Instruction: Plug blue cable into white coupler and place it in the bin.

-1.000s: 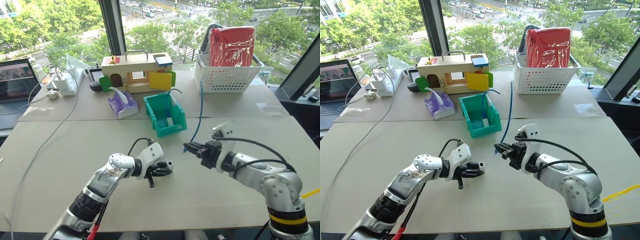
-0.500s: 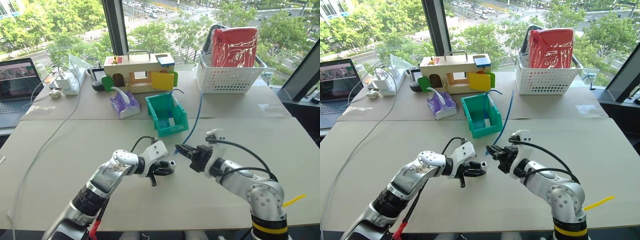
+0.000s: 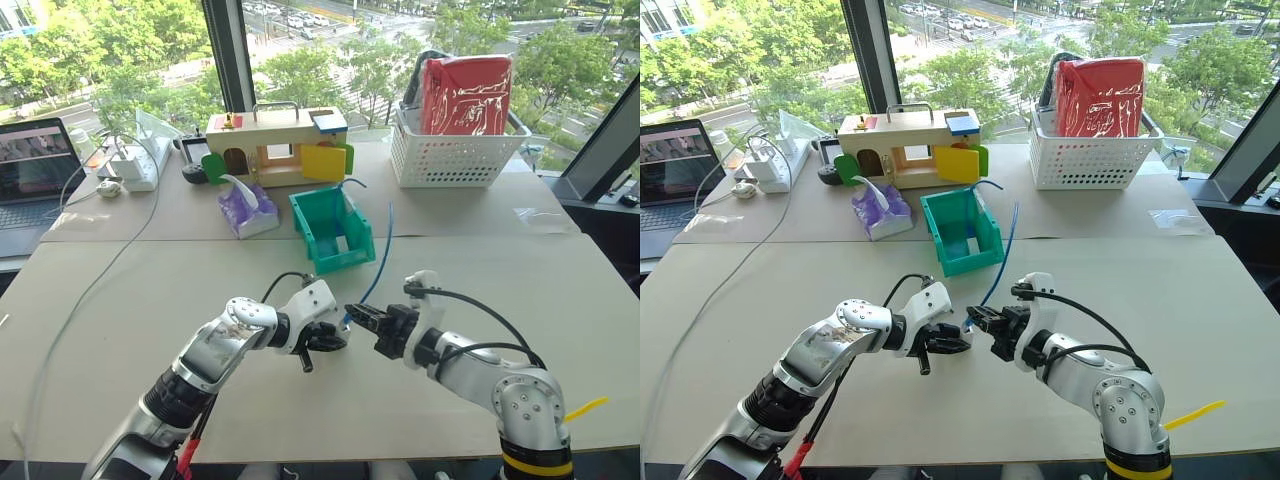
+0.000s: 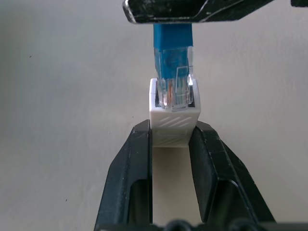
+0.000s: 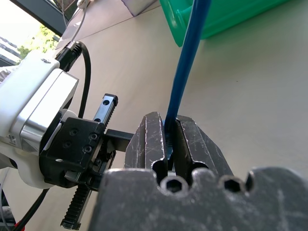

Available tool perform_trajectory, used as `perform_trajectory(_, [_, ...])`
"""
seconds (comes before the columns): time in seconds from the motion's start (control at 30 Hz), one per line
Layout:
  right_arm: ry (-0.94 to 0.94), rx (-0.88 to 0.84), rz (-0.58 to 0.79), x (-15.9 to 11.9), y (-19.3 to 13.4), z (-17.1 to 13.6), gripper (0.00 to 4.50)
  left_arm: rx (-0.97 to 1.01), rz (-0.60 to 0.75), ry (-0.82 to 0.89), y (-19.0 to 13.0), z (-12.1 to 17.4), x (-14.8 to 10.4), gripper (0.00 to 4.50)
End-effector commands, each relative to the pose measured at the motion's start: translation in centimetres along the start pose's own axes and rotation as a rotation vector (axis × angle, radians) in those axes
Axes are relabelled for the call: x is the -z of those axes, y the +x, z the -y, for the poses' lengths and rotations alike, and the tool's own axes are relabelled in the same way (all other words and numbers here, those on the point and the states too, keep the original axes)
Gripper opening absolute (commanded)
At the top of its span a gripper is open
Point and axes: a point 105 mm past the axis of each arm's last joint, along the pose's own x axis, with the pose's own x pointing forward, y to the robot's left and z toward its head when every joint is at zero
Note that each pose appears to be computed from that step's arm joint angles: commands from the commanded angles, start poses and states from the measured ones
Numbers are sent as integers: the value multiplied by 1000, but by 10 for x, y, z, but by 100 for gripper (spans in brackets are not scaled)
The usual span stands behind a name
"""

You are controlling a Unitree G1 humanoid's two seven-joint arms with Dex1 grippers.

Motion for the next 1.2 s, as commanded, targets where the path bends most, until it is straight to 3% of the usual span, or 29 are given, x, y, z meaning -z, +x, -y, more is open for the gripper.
perform_trajectory(0.03, [-38,19,-38,5,-3,6,0,27,-45,-33,4,10,11,61])
perform_trajectory(0.33, [-83,65,-90,16,0,17,0,-3,-52,-53,2,8,10,61])
perform_trajectory(0.8, [-356,128,-146,8,4,15,0,-76,-81,-110,6,4,2,61])
perform_trajectory(0.97, [-351,135,-150,9,5,15,0,-140,-37,-120,9,-1,-10,61])
perform_trajectory(1.2, [-319,124,-138,12,8,11,0,-150,-65,-222,13,2,-8,61])
